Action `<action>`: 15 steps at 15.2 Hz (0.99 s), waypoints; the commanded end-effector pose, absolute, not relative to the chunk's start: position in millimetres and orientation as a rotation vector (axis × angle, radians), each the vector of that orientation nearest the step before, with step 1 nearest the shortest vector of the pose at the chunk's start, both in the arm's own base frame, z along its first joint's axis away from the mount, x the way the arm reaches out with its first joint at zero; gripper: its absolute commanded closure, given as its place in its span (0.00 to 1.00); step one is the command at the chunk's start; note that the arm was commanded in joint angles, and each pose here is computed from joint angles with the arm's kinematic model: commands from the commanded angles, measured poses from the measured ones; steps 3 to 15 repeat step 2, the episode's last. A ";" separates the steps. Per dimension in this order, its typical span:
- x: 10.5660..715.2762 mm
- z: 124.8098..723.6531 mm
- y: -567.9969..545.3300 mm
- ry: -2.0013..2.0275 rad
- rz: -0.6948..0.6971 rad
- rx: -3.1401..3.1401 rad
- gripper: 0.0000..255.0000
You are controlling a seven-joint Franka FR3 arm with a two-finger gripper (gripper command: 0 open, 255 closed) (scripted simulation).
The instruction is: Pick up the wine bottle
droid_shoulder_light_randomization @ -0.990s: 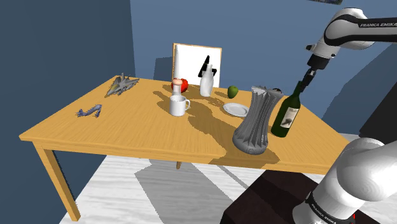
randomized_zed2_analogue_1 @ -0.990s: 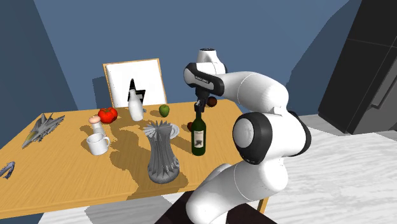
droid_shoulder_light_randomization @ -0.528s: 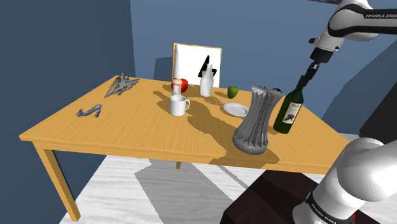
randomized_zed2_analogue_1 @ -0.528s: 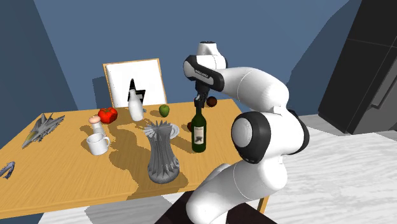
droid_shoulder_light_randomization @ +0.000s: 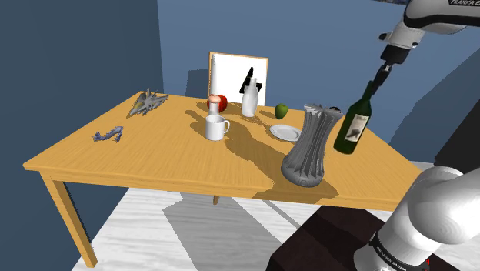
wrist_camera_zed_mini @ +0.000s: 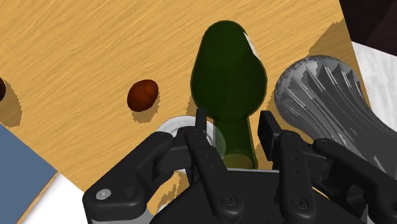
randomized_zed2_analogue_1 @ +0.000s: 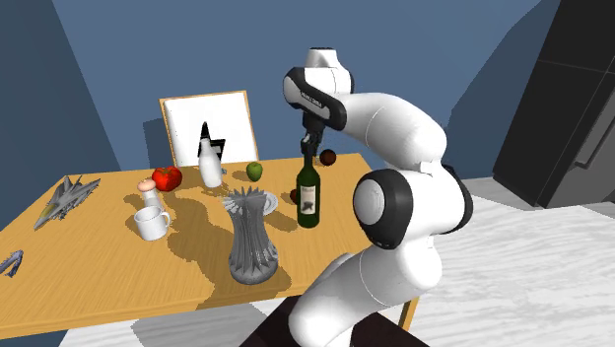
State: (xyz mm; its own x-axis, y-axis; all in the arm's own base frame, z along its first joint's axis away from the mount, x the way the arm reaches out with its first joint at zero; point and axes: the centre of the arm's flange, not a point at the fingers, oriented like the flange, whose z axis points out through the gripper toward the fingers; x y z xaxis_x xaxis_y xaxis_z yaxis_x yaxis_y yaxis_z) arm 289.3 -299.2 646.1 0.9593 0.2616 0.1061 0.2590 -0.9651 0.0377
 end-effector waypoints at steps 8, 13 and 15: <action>290.1 652.4 -298.8 0.410 0.172 3.086 1.00; 290.1 652.4 -298.8 0.410 0.172 3.086 1.00; 290.1 652.4 -298.8 0.410 0.172 3.086 1.00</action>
